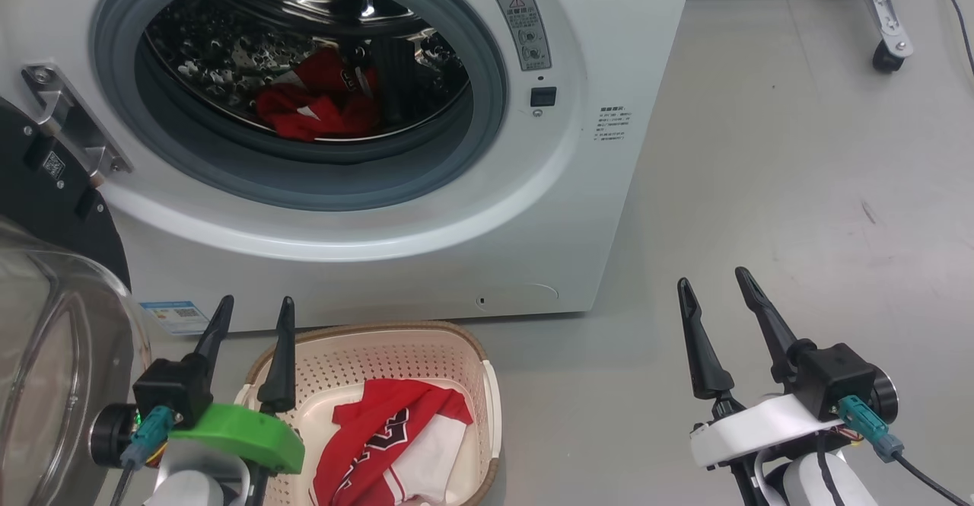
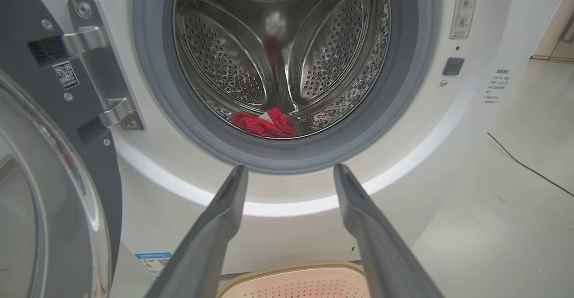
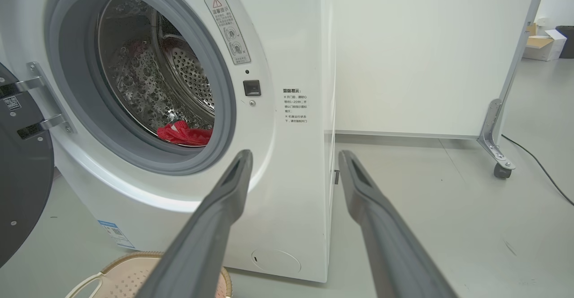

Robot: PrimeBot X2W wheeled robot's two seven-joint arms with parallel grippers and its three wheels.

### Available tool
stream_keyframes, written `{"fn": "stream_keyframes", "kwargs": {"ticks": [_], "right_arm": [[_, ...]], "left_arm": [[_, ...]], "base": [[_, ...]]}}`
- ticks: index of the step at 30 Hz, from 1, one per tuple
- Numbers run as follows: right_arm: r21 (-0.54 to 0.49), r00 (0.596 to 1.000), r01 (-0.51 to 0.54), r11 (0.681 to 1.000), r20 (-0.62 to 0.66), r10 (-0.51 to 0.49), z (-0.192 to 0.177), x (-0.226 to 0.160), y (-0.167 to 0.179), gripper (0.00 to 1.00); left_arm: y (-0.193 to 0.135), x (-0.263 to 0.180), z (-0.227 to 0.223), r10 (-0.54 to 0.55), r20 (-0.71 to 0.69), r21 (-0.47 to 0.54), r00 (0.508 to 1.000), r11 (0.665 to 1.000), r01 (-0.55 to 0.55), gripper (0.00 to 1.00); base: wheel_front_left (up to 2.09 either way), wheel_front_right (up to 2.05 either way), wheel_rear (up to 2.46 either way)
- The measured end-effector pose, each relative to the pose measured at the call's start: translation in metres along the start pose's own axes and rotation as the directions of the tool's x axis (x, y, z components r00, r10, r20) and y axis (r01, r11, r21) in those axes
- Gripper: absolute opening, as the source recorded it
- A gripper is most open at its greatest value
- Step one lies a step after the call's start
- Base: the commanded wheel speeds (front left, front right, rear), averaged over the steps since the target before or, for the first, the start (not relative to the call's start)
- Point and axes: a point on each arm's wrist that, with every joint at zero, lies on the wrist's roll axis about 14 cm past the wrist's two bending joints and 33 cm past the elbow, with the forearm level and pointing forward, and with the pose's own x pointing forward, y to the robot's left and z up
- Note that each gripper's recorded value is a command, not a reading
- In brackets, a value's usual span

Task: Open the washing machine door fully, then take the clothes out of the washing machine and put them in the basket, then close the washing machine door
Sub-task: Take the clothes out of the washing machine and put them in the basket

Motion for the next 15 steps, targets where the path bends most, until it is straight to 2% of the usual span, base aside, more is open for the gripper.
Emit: {"fn": "stream_keyframes", "kwargs": {"ticks": [15], "right_arm": [[0.003,0.999,0.04,0.999,0.02,-0.04,0.008,-0.023,-0.004,1.0]], "left_arm": [[-0.019,-0.03,0.007,-0.036,0.032,0.022,0.999,0.999,0.035,1.0]], "base": [[0.0,0.0,0.0]]}}
